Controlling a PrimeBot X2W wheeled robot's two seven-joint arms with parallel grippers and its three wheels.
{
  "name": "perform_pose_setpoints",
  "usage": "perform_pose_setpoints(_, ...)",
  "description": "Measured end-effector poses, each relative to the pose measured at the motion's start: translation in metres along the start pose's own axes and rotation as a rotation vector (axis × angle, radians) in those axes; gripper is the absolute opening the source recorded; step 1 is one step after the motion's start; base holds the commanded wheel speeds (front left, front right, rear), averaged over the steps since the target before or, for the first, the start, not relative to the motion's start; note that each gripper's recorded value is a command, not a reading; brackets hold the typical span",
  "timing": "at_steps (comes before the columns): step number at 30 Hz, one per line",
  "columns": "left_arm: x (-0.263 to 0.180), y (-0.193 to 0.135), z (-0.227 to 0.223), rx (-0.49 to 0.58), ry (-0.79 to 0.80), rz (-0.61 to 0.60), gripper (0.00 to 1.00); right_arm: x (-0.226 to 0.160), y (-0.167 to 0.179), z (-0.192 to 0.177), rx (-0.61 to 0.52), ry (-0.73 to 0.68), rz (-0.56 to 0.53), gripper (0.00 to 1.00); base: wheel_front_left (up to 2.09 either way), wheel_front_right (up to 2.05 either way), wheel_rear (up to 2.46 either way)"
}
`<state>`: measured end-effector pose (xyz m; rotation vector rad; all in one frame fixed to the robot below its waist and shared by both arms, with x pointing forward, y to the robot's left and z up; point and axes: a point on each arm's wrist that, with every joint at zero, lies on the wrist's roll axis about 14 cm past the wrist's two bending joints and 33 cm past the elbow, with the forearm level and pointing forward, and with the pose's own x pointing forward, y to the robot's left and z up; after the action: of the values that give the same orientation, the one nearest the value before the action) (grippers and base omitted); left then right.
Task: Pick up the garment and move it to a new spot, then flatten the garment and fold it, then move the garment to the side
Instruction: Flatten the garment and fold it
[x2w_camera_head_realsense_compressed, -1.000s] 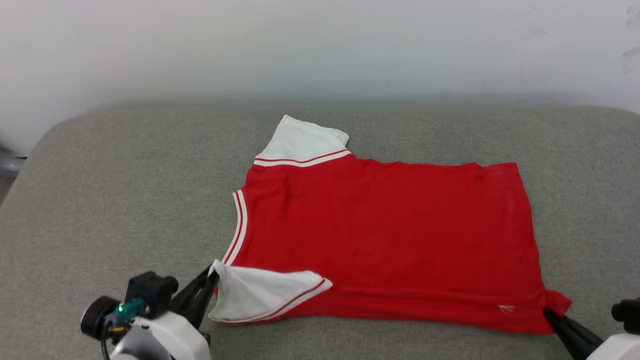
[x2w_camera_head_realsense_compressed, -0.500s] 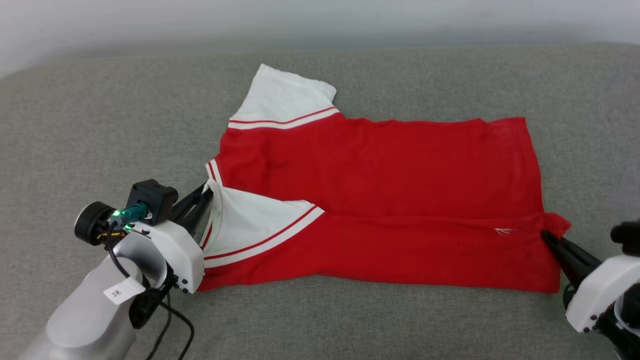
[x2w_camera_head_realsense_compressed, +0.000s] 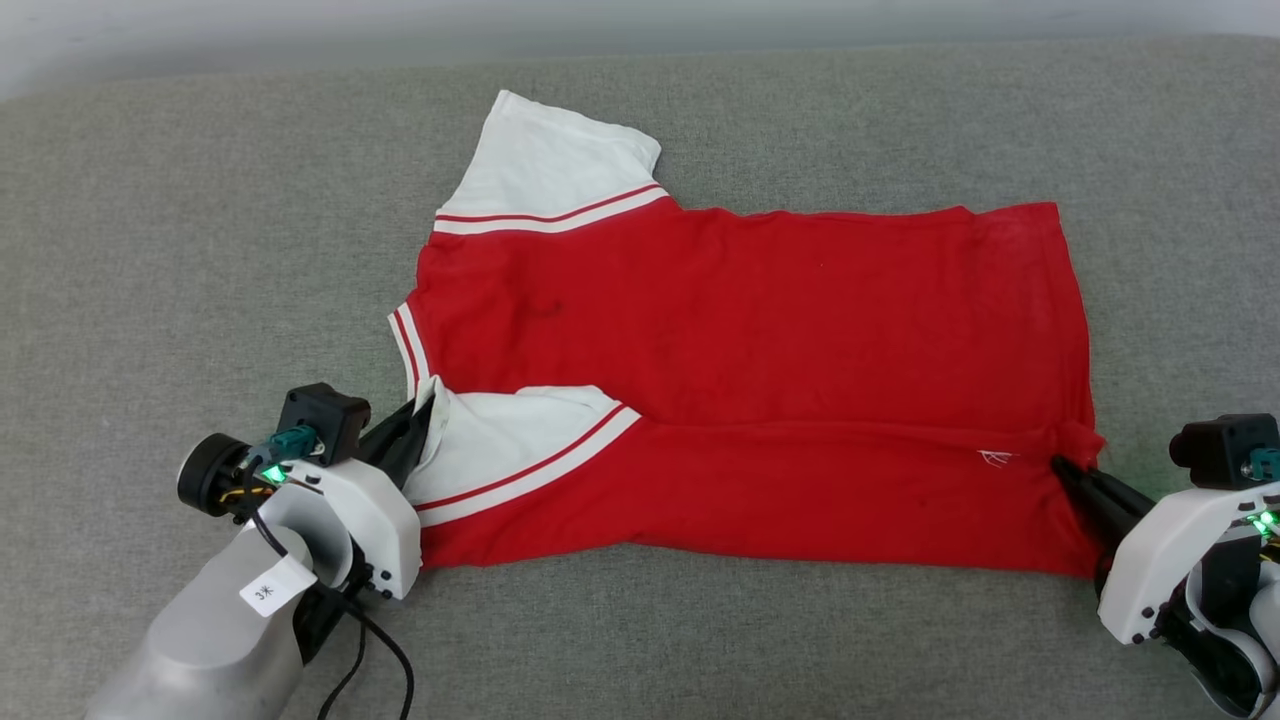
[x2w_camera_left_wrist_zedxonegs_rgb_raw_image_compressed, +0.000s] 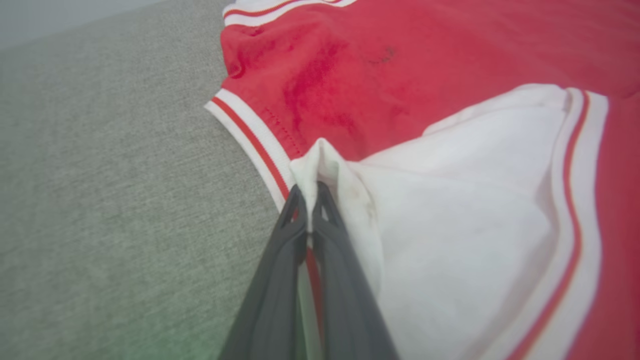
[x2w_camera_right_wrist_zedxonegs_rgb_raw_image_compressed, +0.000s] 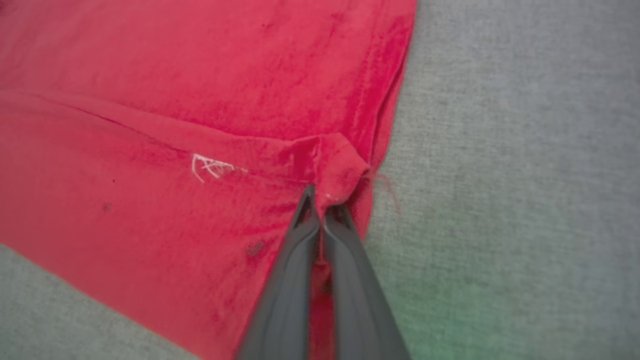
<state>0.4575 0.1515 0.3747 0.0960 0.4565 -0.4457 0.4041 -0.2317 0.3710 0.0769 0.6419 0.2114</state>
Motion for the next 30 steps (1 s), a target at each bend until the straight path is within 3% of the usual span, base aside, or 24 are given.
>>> perform_pose_setpoints(2,0.000,-0.001,0.000,-0.002,-0.003,0.000,0.00,0.001,0.001,0.002,-0.004,-0.013,0.001,0.00,0.00,0.00,0.00)
perform_pose_setpoints(3,-0.001,-0.001,0.001,-0.005,-0.007,0.002,0.00,0.001,0.001,0.005,-0.006,-0.025,0.002,0.15,0.00,0.00,0.00)
perform_pose_setpoints(4,-0.002,0.000,0.002,-0.008,-0.012,0.007,0.29,0.001,0.001,0.007,-0.006,-0.032,0.002,0.77,0.00,0.00,0.00)
perform_pose_setpoints(5,-0.003,0.002,0.003,-0.007,-0.016,0.013,0.90,0.000,0.002,0.008,-0.002,-0.040,0.003,1.00,0.00,0.00,0.00)
perform_pose_setpoints(6,-0.005,0.004,0.005,-0.008,-0.022,0.020,1.00,-0.001,0.002,0.012,-0.002,-0.054,0.004,1.00,0.00,0.00,0.00)
perform_pose_setpoints(19,-0.041,0.039,0.080,0.062,-0.152,0.081,1.00,-0.021,0.020,0.068,-0.045,-0.265,0.046,1.00,0.00,0.00,0.00)
perform_pose_setpoints(22,-0.049,0.042,0.089,0.049,-0.100,0.072,1.00,-0.024,0.024,0.073,-0.056,-0.278,0.053,1.00,0.00,0.00,0.00)
perform_pose_setpoints(30,-0.068,0.026,0.073,-0.035,0.225,-0.027,1.00,-0.026,0.034,0.082,-0.073,-0.296,0.070,1.00,0.00,0.00,0.00)
